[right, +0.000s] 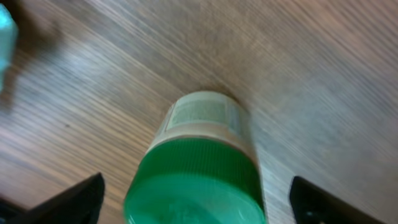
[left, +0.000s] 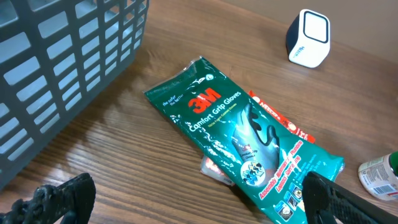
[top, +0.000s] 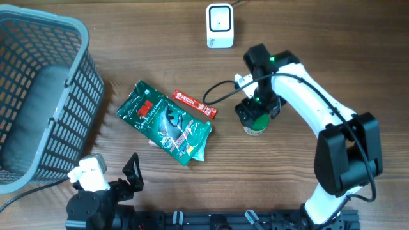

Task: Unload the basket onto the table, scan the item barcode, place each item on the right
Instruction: 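Lift the jar and turn its label toward the scanner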

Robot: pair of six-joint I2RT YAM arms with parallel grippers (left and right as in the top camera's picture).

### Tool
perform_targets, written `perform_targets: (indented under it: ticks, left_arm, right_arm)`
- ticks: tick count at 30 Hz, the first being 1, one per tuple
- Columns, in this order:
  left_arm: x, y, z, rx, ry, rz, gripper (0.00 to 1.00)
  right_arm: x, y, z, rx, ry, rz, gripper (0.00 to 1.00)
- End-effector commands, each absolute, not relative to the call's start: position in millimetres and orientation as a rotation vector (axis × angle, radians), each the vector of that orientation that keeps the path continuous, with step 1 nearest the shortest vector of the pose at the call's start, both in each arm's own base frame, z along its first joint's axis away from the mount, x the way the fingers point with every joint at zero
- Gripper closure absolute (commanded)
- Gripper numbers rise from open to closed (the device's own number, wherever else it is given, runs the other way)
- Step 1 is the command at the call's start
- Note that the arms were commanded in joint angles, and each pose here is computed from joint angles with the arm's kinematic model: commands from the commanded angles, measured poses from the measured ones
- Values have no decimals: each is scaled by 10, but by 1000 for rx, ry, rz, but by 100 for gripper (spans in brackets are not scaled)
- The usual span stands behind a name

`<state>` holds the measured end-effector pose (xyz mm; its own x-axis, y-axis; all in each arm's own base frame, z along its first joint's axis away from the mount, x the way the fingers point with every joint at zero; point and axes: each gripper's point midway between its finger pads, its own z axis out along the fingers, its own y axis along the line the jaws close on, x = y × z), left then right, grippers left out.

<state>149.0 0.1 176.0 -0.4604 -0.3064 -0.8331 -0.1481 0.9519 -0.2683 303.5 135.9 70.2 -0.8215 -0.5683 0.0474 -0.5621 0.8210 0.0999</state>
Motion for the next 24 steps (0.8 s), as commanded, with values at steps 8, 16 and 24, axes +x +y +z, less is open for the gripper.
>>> perform_targets:
  ticks: [8,16,24]
  left_arm:
    - [1494,18,1751,-311,2055,-171,0]
    - [1494,18,1751,-311,2055,-171,0]
    - [1494,18,1751,-312,2055,-171,0]
  right_arm:
    - [3004,963,1584,-536,-3037,282,0]
    - [3151,1394,917,-546,-3071,-7,0]
    - [3058,1335,725,-547,-3040,25,0]
